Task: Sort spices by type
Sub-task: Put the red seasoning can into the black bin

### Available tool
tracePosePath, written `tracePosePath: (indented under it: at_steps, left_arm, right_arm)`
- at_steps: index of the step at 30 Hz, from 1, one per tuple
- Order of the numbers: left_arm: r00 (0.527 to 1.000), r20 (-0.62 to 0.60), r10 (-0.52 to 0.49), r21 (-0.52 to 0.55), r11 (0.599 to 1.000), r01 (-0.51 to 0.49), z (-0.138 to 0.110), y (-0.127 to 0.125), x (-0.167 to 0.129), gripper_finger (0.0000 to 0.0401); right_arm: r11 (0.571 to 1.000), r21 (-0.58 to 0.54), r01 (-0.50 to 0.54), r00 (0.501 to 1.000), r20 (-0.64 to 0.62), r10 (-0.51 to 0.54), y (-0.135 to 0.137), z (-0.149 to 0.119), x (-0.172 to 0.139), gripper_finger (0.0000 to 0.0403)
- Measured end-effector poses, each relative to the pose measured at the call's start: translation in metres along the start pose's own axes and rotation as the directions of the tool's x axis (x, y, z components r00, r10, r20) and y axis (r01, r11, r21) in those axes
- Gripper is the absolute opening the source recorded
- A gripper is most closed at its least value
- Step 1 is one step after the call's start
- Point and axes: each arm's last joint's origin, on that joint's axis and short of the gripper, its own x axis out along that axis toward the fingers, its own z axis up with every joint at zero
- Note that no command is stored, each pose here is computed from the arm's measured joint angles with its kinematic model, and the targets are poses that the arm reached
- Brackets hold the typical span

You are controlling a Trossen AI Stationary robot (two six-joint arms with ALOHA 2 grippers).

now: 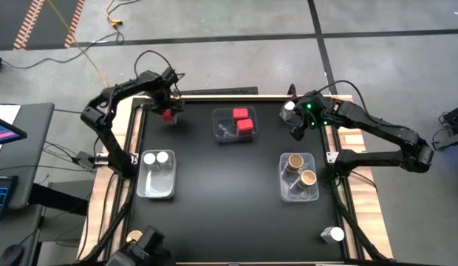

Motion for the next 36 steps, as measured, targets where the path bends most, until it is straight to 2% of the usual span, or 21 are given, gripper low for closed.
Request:
tracePosePath:
  at_steps: [3,7,14,21,25,30,33,36]
  left_arm:
    - [1.0,-0.004,-0.005,0.153,0.988,0.006,-0.006,-0.012,0.0,0.0212]
    - [1.0,0.007,-0.016,0.314,0.949,0.013,-0.012,-0.029,0.001,0.0212]
    - [0.999,0.044,-0.031,0.551,0.834,0.001,-0.02,-0.059,-0.017,0.0211]
    - [0.977,0.163,-0.137,0.71,0.704,-0.02,-0.019,-0.096,-0.072,0.0211]
    - [0.934,0.26,-0.243,0.771,0.635,-0.049,-0.02,-0.115,-0.115,0.0211]
    - [0.844,0.37,-0.389,0.827,0.551,-0.109,-0.023,-0.133,-0.163,0.0211]
    - [0.798,0.405,-0.445,0.846,0.513,-0.143,-0.027,-0.14,-0.179,0.0211]
    - [0.766,0.421,-0.486,0.855,0.494,-0.157,-0.028,-0.145,-0.186,0.021]
  right_arm:
    - [1.0,0.0,0.0,1.0,0.0,0.0,0.0,0.0,0.0,0.0372]
    - [1.0,0.01,0.0,1.0,0.0,0.0,0.0,0.0,0.0,0.0372]
    - [0.998,0.062,0.0,1.0,-0.001,0.0,0.0,0.0,0.0,0.0372]
    - [0.994,0.106,0.0,1.0,-0.002,0.0,0.0,0.0,0.0,0.0372]
    - [0.993,0.122,0.0,1.0,0.0,0.0,0.0,0.0,0.0,0.0372]
    - [0.988,0.152,0.0,1.0,0.001,0.0,0.0,0.0,0.0,0.0372]
    - [0.986,0.166,-0.003,1.0,0.011,0.001,0.0,0.001,0.0,0.0372]
    - [0.986,0.168,-0.005,1.0,0.02,0.001,0.0,0.002,0.0,0.0372]
